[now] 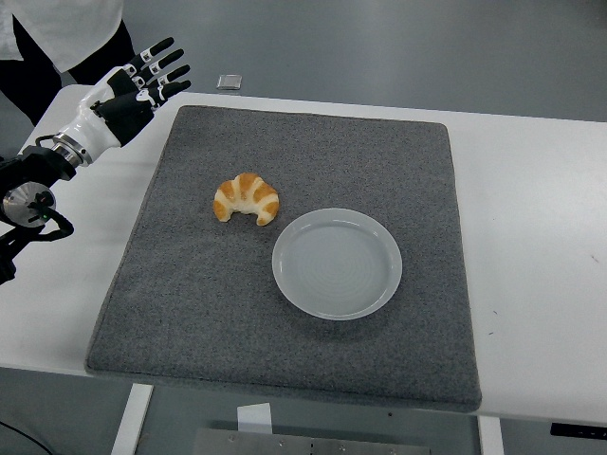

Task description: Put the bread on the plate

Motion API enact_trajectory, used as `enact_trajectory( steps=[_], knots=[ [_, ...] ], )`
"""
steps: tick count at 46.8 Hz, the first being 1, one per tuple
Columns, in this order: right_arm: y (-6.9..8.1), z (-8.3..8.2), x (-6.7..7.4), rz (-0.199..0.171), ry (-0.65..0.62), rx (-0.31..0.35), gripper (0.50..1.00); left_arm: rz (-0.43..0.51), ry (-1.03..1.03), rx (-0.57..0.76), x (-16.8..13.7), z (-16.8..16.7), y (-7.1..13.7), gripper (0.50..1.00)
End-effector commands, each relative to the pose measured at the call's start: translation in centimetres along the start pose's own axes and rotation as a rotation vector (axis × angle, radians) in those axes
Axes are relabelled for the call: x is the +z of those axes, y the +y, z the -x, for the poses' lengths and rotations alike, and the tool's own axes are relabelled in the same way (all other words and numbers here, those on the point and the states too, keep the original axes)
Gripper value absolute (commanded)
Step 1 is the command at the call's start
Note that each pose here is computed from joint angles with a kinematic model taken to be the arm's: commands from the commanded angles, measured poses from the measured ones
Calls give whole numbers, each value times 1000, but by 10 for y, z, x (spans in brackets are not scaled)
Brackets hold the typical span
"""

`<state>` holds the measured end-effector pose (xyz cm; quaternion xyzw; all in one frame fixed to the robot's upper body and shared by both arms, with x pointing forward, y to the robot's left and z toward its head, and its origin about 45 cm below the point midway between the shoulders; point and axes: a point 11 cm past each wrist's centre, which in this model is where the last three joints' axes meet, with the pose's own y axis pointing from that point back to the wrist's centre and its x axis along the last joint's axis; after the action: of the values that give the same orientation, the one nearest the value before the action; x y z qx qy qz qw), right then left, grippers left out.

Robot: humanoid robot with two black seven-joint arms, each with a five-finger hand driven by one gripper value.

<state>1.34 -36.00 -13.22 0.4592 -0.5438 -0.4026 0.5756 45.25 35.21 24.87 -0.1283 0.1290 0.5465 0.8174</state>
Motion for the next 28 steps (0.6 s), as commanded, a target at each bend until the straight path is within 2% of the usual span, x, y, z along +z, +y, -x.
enact_trajectory(
  steps=[1,28],
  knots=[
    [0,0,0,0,-1,0,952,-3,-4,2,-1,-1,0,990],
    [0,0,0,0,1,0,952,-4,-2,10,-2,-2,1,992]
  ],
)
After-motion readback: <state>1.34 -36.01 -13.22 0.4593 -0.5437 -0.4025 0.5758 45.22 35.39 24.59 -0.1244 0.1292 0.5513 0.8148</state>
